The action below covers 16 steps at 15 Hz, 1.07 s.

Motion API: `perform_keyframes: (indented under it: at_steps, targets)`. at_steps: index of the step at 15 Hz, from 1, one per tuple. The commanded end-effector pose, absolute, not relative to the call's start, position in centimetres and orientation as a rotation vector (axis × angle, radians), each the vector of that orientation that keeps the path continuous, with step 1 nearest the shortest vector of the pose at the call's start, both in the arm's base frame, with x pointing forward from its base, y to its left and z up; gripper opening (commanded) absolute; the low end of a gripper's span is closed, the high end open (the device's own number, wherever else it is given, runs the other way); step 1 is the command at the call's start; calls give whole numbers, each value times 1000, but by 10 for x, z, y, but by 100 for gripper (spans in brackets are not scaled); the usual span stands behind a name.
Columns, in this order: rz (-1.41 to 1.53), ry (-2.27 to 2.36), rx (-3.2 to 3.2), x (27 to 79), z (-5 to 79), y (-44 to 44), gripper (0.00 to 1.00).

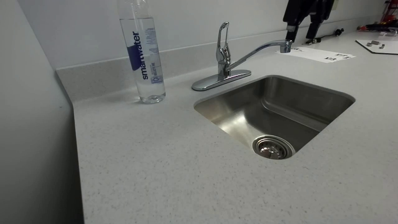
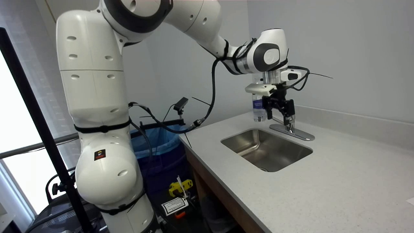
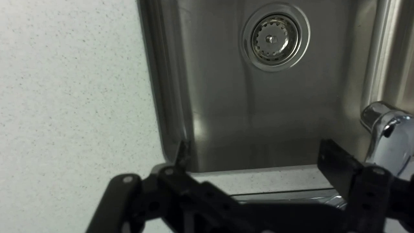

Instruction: Open the tap nozzle to the left then push the tap handle down

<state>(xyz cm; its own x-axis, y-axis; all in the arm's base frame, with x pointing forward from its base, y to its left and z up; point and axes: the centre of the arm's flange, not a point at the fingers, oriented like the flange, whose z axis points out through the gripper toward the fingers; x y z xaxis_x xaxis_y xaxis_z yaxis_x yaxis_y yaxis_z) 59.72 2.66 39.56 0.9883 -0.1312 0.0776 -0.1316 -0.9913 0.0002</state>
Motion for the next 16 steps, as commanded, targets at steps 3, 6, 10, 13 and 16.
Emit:
perform_keyframes:
  at_steps: [3, 6, 10, 13, 16]
  targets:
    - [131, -232, 3115, 626, 385, 51, 100]
    - [124, -228, 3121, 631, 382, 62, 100]
    - [125, -199, 3135, 631, 381, 76, 100]
    - [122, -168, 3146, 630, 382, 93, 100]
    - [128, -132, 3150, 632, 382, 112, 100]
